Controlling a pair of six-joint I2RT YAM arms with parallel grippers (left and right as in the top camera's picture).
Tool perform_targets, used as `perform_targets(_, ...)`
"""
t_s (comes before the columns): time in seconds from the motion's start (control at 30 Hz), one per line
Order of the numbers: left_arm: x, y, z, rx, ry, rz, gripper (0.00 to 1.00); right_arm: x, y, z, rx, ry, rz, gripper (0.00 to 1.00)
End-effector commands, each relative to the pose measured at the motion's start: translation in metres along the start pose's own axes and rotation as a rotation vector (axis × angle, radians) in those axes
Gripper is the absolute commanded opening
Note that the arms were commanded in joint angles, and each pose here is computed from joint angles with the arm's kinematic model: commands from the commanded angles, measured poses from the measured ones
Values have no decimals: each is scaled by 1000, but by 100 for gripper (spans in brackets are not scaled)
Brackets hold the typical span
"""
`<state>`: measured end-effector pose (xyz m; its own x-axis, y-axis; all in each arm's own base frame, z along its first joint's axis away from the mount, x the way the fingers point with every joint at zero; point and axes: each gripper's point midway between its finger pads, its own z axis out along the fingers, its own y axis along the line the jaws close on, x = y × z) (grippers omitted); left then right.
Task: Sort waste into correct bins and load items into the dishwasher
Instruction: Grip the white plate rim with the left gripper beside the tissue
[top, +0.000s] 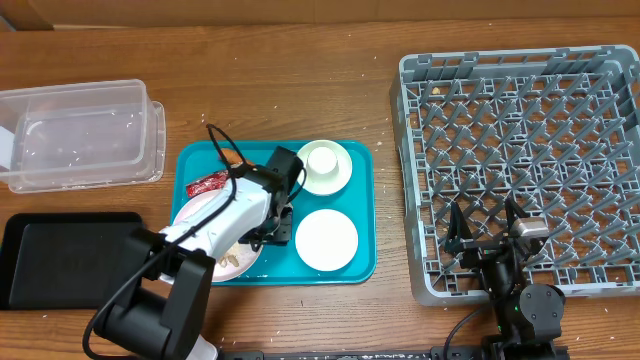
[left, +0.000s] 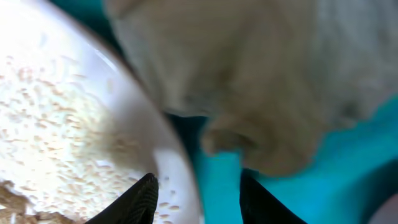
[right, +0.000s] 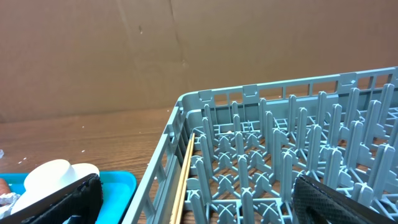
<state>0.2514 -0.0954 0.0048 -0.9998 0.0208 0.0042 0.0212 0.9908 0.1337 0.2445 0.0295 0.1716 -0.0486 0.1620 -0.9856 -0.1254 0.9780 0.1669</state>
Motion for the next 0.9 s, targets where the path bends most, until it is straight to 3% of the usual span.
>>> perform_targets(0.0,-5,-7,-3,-2,-20,23,45,2,0,0,0,-4,-4,100)
perform_targets(0.17,-6,-6,-3,-13,-27,11,44,2,0,0,0,-4,-4,100)
perform_targets(0.87,-21,-3,-4,-39,-93,-12,17,2,0,0,0,-4,-4,100)
